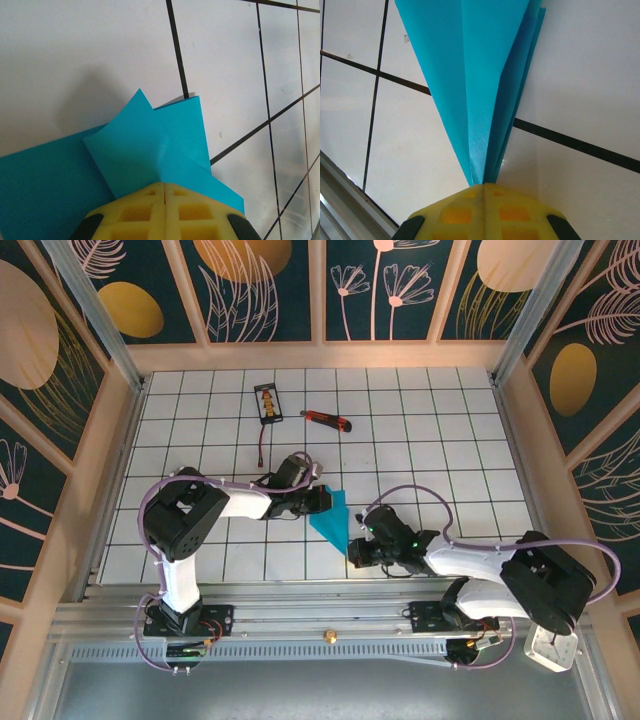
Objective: Fold a paper plane with a square sheet of paper (pick it up from the middle)
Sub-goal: Fourth fold the wing at the center of the table.
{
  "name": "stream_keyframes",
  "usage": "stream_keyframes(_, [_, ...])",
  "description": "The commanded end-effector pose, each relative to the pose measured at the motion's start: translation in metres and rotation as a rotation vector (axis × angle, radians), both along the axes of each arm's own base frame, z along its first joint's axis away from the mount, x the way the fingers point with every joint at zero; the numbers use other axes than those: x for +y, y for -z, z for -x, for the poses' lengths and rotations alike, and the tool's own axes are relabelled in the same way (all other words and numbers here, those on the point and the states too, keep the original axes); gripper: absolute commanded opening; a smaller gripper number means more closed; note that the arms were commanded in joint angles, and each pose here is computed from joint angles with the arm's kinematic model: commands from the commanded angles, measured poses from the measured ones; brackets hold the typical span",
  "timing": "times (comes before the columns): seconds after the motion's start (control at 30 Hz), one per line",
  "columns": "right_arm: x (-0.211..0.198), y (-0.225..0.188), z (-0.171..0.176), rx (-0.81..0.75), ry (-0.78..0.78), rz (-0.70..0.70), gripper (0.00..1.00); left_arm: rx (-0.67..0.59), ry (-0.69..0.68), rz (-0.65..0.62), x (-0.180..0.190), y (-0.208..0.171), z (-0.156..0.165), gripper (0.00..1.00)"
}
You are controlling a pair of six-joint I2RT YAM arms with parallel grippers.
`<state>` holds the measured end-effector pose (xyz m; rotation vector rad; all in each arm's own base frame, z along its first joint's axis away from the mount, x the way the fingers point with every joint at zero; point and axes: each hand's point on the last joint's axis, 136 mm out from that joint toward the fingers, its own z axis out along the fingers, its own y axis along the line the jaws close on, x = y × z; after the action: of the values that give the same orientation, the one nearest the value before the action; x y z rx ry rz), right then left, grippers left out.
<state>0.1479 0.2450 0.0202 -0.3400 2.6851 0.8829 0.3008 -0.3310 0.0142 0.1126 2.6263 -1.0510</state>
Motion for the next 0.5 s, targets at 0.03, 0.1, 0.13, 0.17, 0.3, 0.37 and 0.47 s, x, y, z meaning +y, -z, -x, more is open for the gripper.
stream_keyframes(0.03, [0.011, -0.031, -0.016, -0.069, -0.007, -0.023, 0.05, 0.07, -0.045, -0.174, 0.032, 0.047, 0.009, 0.0])
stream_keyframes(0.1, [0.017, -0.04, -0.021, -0.087, -0.014, -0.044, 0.05, 0.07, -0.045, -0.174, 0.032, 0.047, 0.01, 0.0])
stream_keyframes(0.13, [0.02, -0.041, -0.023, -0.09, -0.021, -0.048, 0.05, 0.072, -0.043, -0.174, 0.032, 0.047, 0.01, 0.0])
stream_keyframes(0.17, [0.023, -0.042, -0.024, -0.092, -0.027, -0.049, 0.05, 0.072, -0.044, -0.172, 0.032, 0.047, 0.01, 0.0])
stream_keyframes(0.3, [0.03, -0.037, -0.031, -0.096, -0.041, -0.047, 0.05, 0.071, -0.045, -0.17, 0.032, 0.047, 0.01, 0.0])
stream_keyframes(0.37, [0.032, -0.032, -0.034, -0.084, -0.048, -0.048, 0.04, 0.072, -0.043, -0.17, 0.031, 0.047, 0.01, 0.0])
stream_keyframes(0.47, [0.033, -0.02, -0.035, -0.064, -0.064, -0.024, 0.05, 0.079, -0.041, -0.171, 0.031, 0.049, 0.011, 0.0])
